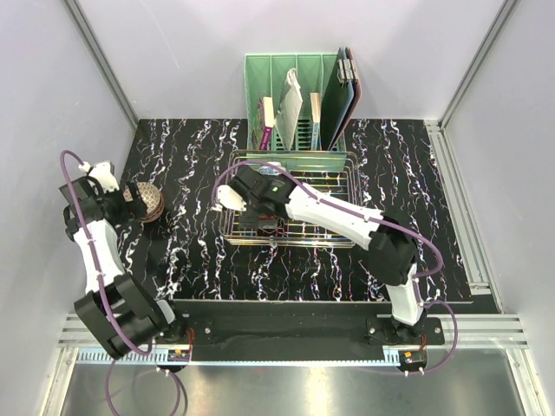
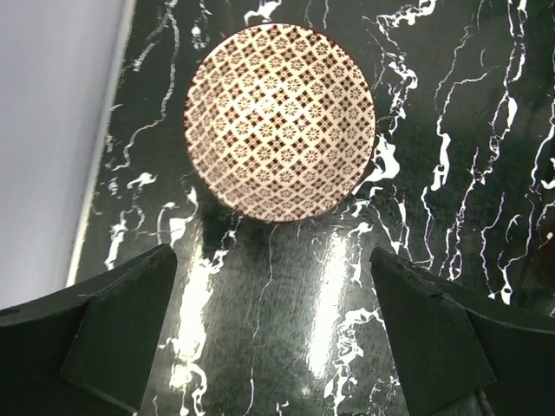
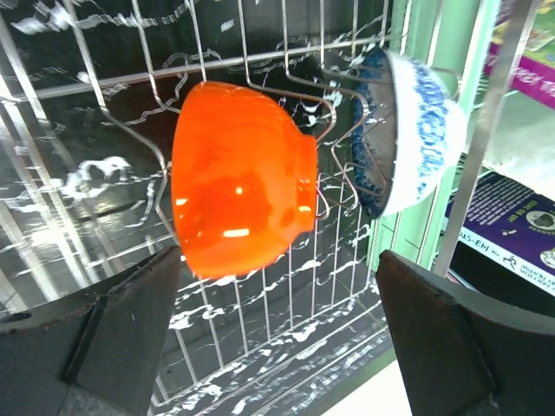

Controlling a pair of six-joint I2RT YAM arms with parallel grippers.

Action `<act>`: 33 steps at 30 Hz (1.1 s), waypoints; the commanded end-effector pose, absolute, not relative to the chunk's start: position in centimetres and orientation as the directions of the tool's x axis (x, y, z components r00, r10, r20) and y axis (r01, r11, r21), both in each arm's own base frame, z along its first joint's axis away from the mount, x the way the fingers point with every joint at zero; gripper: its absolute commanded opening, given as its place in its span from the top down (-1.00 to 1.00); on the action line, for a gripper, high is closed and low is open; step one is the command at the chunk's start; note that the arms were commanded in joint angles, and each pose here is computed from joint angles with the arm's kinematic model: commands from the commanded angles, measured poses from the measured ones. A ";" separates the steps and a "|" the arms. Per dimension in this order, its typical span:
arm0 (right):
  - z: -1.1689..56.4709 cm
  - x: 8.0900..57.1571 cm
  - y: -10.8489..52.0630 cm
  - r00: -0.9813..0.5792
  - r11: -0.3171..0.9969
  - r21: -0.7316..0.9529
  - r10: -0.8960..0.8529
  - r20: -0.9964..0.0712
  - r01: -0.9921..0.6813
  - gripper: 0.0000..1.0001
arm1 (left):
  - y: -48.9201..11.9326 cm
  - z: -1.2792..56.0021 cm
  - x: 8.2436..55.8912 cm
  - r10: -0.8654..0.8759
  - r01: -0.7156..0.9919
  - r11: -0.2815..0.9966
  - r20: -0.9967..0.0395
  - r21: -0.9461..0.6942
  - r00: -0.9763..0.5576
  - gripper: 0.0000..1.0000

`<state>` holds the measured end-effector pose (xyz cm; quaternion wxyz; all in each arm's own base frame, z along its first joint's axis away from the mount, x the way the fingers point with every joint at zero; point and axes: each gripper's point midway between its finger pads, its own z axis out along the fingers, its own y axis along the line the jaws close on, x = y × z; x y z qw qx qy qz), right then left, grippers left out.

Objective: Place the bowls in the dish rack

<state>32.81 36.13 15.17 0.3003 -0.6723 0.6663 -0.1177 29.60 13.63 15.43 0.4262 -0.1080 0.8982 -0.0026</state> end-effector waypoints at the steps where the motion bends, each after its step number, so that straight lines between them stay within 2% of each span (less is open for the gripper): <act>1: 23.7 30.5 37.0 0.098 0.180 -0.519 -0.881 -0.463 -0.836 -0.99 | 14.3 17.2 32.3 -0.184 -0.149 0.981 -0.810 -0.121 -0.557 -0.98; 8: 27.7 28.6 36.8 0.073 0.231 -0.405 -0.789 -0.610 -0.885 -0.99 | 15.6 15.5 34.2 -0.218 -0.169 0.975 -0.786 -0.146 -0.578 -0.93; 9: 28.1 28.5 36.6 0.064 0.238 -0.388 -0.779 -0.624 -0.890 -0.99 | 16.0 15.4 34.4 -0.213 -0.177 0.975 -0.789 -0.133 -0.577 -0.86; 13: 30.1 28.7 36.5 0.030 0.274 -0.325 -0.721 -0.692 -0.905 -1.00 | 17.1 14.7 35.2 -0.192 -0.192 0.977 -0.788 -0.096 -0.585 -0.79; 15: 30.0 29.0 36.3 0.017 0.285 -0.317 -0.719 -0.695 -0.904 -0.99 | 17.3 14.2 35.7 -0.179 -0.193 0.978 -0.785 -0.077 -0.593 -0.76; 22: 30.1 29.4 36.3 -0.003 0.299 -0.296 -0.707 -0.707 -0.907 -0.99 | 17.4 13.1 36.9 -0.127 -0.187 0.982 -0.780 -0.013 -0.613 -0.47; 26: 30.1 29.5 36.2 -0.009 0.304 -0.290 -0.705 -0.709 -0.907 -0.99 | 16.7 12.9 37.7 -0.094 -0.171 0.985 -0.781 0.016 -0.618 -0.21; 28: 30.2 29.4 36.3 -0.012 0.303 -0.284 -0.702 -0.712 -0.910 -0.99 | 16.7 12.8 37.8 -0.087 -0.174 0.984 -0.778 0.029 -0.622 -0.16; 29: 30.2 29.4 36.2 -0.013 0.305 -0.283 -0.700 -0.714 -0.909 -1.00 | 16.7 12.8 37.9 -0.081 -0.171 0.985 -0.779 0.034 -0.622 -0.05; 33: 30.1 29.5 36.3 -0.017 0.305 -0.278 -0.700 -0.714 -0.911 -0.99 | 16.6 12.5 38.2 -0.077 -0.172 0.984 -0.776 0.040 -0.626 0.09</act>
